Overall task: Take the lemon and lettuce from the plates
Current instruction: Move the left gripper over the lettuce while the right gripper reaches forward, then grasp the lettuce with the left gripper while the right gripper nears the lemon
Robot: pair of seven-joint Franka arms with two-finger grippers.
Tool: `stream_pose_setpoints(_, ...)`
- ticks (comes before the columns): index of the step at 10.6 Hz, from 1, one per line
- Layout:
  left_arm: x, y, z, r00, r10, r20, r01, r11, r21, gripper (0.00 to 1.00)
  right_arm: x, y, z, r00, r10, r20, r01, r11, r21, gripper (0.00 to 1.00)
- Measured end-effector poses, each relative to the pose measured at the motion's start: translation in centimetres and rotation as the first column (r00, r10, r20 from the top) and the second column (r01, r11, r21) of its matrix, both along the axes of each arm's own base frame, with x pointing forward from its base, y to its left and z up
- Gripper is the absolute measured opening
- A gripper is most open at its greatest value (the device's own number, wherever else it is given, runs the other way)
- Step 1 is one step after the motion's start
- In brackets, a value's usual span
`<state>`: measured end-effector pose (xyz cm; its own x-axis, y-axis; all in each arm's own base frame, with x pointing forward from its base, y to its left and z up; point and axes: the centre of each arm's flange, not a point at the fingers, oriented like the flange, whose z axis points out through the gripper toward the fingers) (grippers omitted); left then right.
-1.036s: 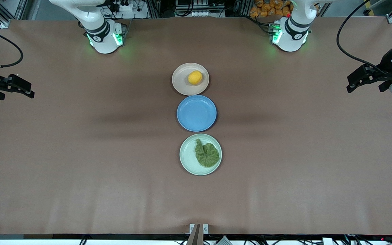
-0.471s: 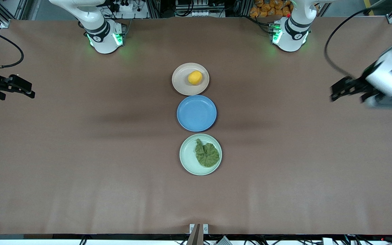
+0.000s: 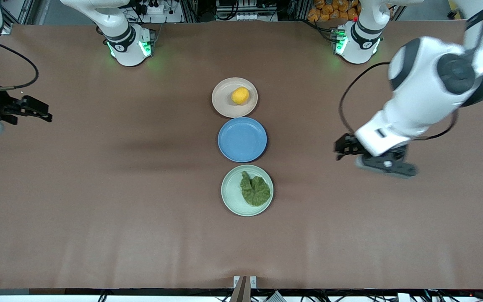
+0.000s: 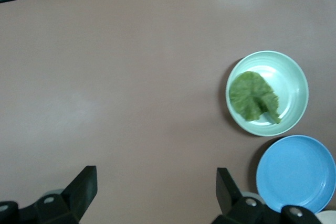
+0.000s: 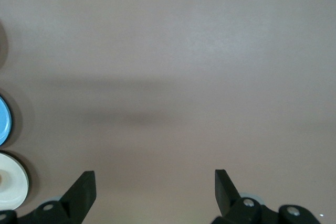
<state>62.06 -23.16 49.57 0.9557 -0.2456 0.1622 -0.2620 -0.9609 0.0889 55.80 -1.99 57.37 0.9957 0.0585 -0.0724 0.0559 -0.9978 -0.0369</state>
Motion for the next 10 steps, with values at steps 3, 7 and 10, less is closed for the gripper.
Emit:
stream_pose_setpoints(3, 0.6, -5.7, -4.8, 0.998, -0.037, 0.052, 0.040, 0.998, -0.042, 1.00, 0.1, 2.4, -1.4, 0.999, -0.041, -0.017, 0.041, 0.999, 0.002, 1.00)
stream_pose_setpoints(7, -1.0, -15.2, -13.2, 0.992, -0.069, 0.106, 0.080, 0.991, -0.111, 1.00, -0.3, 7.6, -3.1, 0.990, -0.138, -0.042, 0.138, 0.990, -0.019, 1.00)
stream_pose_setpoints(10, -2.1, -19.5, -19.1, 0.976, -0.115, 0.185, 0.142, 0.979, -0.142, 1.00, -0.9, 11.9, -4.0, 0.978, -0.202, -0.042, 0.201, 0.979, -0.035, 1.00)
